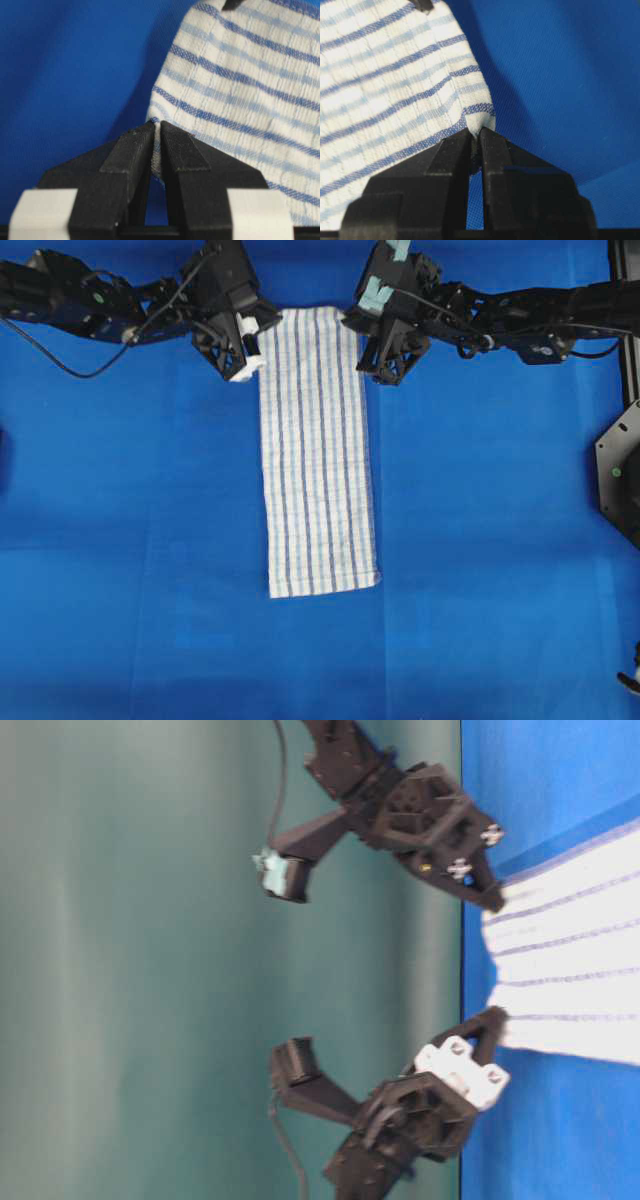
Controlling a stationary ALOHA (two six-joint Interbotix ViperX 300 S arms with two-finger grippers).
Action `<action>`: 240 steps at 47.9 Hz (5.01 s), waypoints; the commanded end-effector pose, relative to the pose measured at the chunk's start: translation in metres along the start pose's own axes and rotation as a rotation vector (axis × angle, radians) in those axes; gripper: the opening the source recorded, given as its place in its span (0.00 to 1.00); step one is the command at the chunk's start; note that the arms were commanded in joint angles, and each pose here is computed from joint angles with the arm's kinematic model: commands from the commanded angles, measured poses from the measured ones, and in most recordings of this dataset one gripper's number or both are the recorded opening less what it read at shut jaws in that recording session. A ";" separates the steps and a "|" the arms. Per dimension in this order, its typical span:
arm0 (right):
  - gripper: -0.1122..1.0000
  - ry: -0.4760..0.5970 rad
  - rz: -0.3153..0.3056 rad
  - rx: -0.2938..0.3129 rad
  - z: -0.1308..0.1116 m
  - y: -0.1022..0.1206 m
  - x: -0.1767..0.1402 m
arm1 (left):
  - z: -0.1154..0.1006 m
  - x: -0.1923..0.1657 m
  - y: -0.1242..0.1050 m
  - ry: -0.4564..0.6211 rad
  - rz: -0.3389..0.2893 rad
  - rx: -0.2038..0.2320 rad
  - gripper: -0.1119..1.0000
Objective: Fold the blue towel.
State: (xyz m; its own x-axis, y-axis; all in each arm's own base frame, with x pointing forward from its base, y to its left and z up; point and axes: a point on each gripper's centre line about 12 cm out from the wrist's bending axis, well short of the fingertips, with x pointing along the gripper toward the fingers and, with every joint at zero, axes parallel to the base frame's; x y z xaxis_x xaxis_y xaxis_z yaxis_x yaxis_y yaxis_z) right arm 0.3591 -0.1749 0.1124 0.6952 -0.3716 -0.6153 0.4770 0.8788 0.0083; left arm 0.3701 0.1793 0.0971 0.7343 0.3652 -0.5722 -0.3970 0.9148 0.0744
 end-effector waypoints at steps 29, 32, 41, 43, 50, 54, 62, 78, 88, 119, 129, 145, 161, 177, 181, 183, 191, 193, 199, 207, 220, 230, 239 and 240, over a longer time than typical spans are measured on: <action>0.37 -0.064 0.023 0.004 0.025 0.007 -0.034 | 0.044 -0.031 -0.004 -0.089 -0.008 0.060 0.13; 0.37 -0.074 0.034 0.008 0.026 0.011 -0.042 | 0.047 -0.034 -0.014 -0.096 -0.029 0.072 0.13; 0.37 -0.095 0.091 0.002 0.027 0.035 -0.063 | 0.053 -0.045 -0.052 -0.121 -0.108 0.108 0.13; 0.37 -0.096 0.104 0.000 0.025 0.041 -0.066 | 0.054 -0.048 -0.060 -0.126 -0.127 0.111 0.13; 0.37 -0.093 0.152 -0.008 0.020 0.061 -0.076 | 0.057 -0.066 -0.089 -0.153 -0.193 0.133 0.13; 0.37 -0.088 0.183 -0.012 0.014 0.073 -0.083 | 0.058 -0.079 -0.104 -0.171 -0.231 0.143 0.13; 0.37 -0.079 0.242 -0.020 0.004 0.096 -0.096 | 0.052 -0.102 -0.130 -0.184 -0.306 0.136 0.13; 0.37 -0.037 0.349 0.001 -0.019 0.137 -0.118 | 0.036 -0.121 -0.179 -0.173 -0.441 0.094 0.13; 0.37 -0.024 0.401 0.010 -0.027 0.159 -0.126 | 0.024 -0.120 -0.204 -0.166 -0.498 0.094 0.13; 0.37 0.071 0.424 0.014 -0.066 0.196 -0.115 | -0.017 -0.099 -0.242 -0.082 -0.555 0.124 0.13; 0.37 0.077 0.443 0.023 -0.070 0.211 -0.116 | -0.025 -0.105 -0.246 -0.068 -0.572 0.139 0.13; 0.37 0.093 0.440 0.027 -0.075 0.217 -0.112 | -0.030 -0.106 -0.250 -0.058 -0.579 0.151 0.13; 0.52 0.104 0.455 0.034 -0.077 0.223 -0.117 | -0.030 -0.110 -0.256 -0.060 -0.594 0.159 0.21; 0.92 -0.001 0.540 -0.025 -0.055 0.224 -0.154 | 0.002 -0.160 -0.242 -0.058 -0.615 0.185 0.92; 0.93 -0.056 0.553 -0.041 -0.043 0.216 -0.166 | 0.010 -0.172 -0.228 -0.058 -0.601 0.178 0.88; 0.93 -0.092 0.553 -0.050 -0.036 0.208 -0.173 | 0.013 -0.177 -0.223 -0.062 -0.596 0.173 0.86; 0.93 -0.212 0.527 -0.088 -0.015 0.177 -0.193 | 0.023 -0.192 -0.193 -0.111 -0.560 0.129 0.83; 0.93 -0.238 0.515 -0.095 -0.011 0.169 -0.197 | 0.024 -0.195 -0.185 -0.120 -0.547 0.117 0.82; 0.93 -0.294 0.475 -0.108 -0.006 0.143 -0.208 | 0.020 -0.205 -0.161 -0.152 -0.514 0.084 0.82; 0.93 -0.318 0.449 -0.098 -0.008 0.112 -0.224 | 0.009 -0.223 -0.131 -0.216 -0.474 0.052 0.82; 0.93 -0.387 0.456 -0.096 -0.032 0.083 -0.253 | -0.011 -0.262 -0.103 -0.368 -0.458 0.114 0.82; 0.93 -0.413 0.455 -0.090 -0.061 0.069 -0.259 | -0.041 -0.276 -0.087 -0.412 -0.449 0.115 0.82; 0.93 -0.389 0.432 -0.087 -0.082 0.062 -0.251 | -0.066 -0.277 -0.080 -0.411 -0.445 0.110 0.82; 0.93 -0.387 0.427 -0.086 -0.084 0.061 -0.250 | -0.069 -0.277 -0.080 -0.410 -0.445 0.112 0.82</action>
State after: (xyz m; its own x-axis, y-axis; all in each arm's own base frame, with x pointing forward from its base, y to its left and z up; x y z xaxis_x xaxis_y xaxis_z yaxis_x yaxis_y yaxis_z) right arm 0.1686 -0.0012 0.2011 0.9690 -0.0295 -0.2453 0.0602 0.9911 0.1189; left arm 0.1625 -0.0076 0.1922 0.9726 -0.0439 -0.2282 0.0440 0.9990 -0.0044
